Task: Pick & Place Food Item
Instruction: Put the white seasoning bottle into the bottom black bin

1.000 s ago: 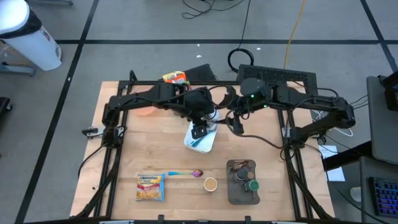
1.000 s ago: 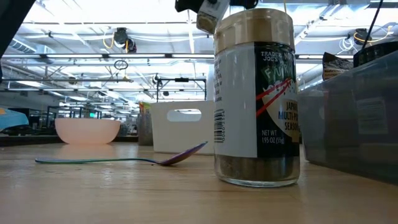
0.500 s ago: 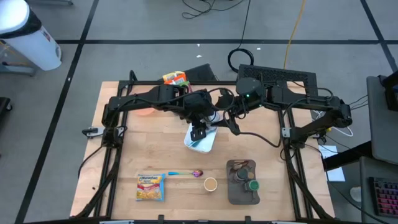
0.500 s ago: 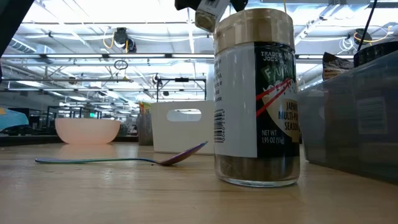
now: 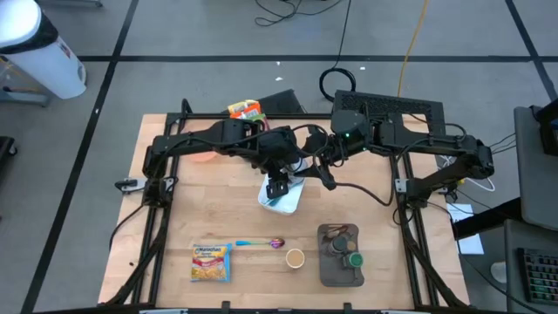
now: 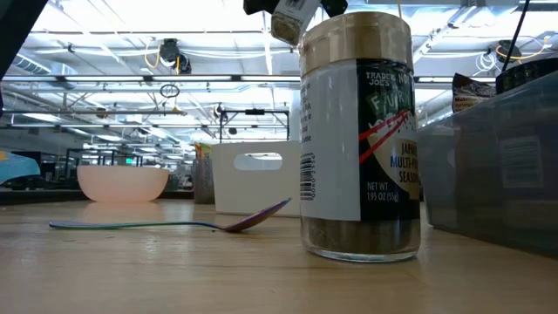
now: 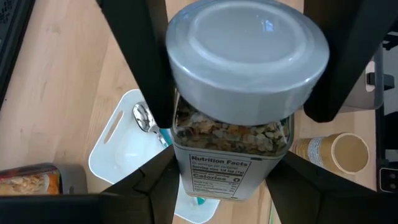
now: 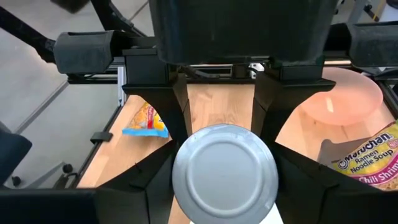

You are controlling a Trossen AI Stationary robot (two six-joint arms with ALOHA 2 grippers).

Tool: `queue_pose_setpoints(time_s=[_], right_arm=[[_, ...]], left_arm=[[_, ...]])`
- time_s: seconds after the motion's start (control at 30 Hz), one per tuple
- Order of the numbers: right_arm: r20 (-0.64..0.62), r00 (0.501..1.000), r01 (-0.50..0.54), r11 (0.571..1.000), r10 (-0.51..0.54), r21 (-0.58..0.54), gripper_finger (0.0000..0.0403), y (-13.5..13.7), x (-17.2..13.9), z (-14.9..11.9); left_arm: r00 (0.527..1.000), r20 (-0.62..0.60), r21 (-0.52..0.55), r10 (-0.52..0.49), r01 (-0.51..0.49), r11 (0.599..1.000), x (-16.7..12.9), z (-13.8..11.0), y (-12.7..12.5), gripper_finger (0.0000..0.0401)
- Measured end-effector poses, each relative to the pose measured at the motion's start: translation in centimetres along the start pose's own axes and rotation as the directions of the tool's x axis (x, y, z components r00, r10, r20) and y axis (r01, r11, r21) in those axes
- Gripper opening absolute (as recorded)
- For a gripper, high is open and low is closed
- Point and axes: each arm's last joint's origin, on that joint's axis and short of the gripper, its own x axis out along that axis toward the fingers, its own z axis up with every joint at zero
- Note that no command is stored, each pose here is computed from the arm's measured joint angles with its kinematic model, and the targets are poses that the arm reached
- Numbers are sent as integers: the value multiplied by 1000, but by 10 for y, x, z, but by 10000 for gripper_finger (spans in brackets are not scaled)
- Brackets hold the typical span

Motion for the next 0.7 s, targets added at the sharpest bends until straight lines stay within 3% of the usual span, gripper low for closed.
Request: queue_pose_setpoints(time_s=[0.33,0.7], right_arm=[[-2,1000,4,1000,-4,-14,199,0,0,-1],[-5,1000,5,999,-5,-54,199,-1,2,-2]], left_arm=[[1000,-5,1,0,0,1000,0,0,0,208],[1000,15,13,-13,13,1000,-2,1,-1,251]])
